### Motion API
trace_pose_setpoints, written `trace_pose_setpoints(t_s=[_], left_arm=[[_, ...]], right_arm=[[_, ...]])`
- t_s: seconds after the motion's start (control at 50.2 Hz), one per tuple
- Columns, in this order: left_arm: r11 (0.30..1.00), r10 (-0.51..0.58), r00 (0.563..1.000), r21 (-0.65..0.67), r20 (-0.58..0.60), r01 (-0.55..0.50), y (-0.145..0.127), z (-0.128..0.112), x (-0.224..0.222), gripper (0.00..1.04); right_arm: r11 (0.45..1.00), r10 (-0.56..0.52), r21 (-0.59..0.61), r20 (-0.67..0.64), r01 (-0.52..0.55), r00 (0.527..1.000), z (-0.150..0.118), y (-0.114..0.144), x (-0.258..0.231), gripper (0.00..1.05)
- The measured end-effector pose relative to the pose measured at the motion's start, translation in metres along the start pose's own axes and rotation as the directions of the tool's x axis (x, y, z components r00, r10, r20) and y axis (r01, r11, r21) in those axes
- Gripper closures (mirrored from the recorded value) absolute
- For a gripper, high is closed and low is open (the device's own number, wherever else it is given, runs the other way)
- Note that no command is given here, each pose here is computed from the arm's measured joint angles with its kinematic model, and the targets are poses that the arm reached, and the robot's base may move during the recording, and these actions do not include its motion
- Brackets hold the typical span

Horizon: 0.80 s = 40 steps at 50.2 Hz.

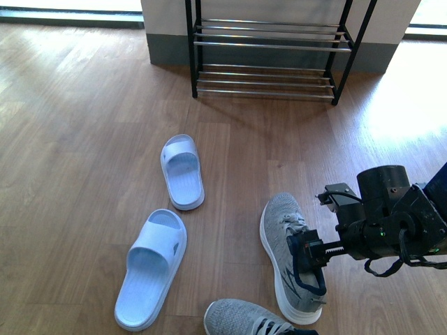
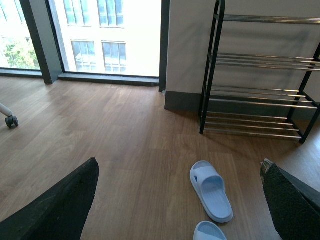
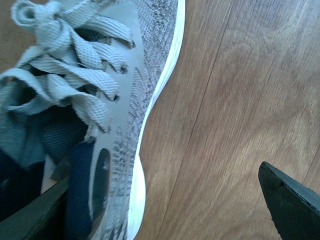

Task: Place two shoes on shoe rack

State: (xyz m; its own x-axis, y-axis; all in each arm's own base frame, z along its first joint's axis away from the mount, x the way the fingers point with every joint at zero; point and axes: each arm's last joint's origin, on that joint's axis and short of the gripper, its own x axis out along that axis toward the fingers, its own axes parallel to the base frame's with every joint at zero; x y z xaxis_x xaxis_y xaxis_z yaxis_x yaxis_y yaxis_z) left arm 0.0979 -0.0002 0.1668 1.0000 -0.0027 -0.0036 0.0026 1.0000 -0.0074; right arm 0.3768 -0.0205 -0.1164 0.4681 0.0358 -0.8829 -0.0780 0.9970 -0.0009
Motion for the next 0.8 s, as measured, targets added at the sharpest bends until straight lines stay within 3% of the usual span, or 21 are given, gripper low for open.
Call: trace_pose_setpoints(t_s=[0.08,0.398,0.557,0.796], left_arm=[[1.000,0.000,1.000,0.000,0.000,0.000,0.000,0.000,0.000,0.09],[1.000,0.000,1.000,0.000,0.000,0.000,0.000,0.000,0.000,0.09],[1.000,0.000,1.000,0.000,0.000,0.000,0.000,0.000,0.000,0.09],[1.000,0.000,1.000,0.000,0.000,0.000,0.000,0.000,0.000,0.09]], right_arm=[[1.000,-0.015,0.000,0.005,0.015,1.000,-0.005,-0.004,0.011,0.13],[0.998,-0.057,-0.014,-0.012,0.056,0.998,-0.014,-0.017,0.016,0.72],[0.986,-0.165,-0.005,-0.048,0.165,0.985,-0.013,-0.042,-0.016,1.03],[0.978,-0.202,0.056,0.050,0.199,0.978,0.003,-0.068,-0.111,1.03]])
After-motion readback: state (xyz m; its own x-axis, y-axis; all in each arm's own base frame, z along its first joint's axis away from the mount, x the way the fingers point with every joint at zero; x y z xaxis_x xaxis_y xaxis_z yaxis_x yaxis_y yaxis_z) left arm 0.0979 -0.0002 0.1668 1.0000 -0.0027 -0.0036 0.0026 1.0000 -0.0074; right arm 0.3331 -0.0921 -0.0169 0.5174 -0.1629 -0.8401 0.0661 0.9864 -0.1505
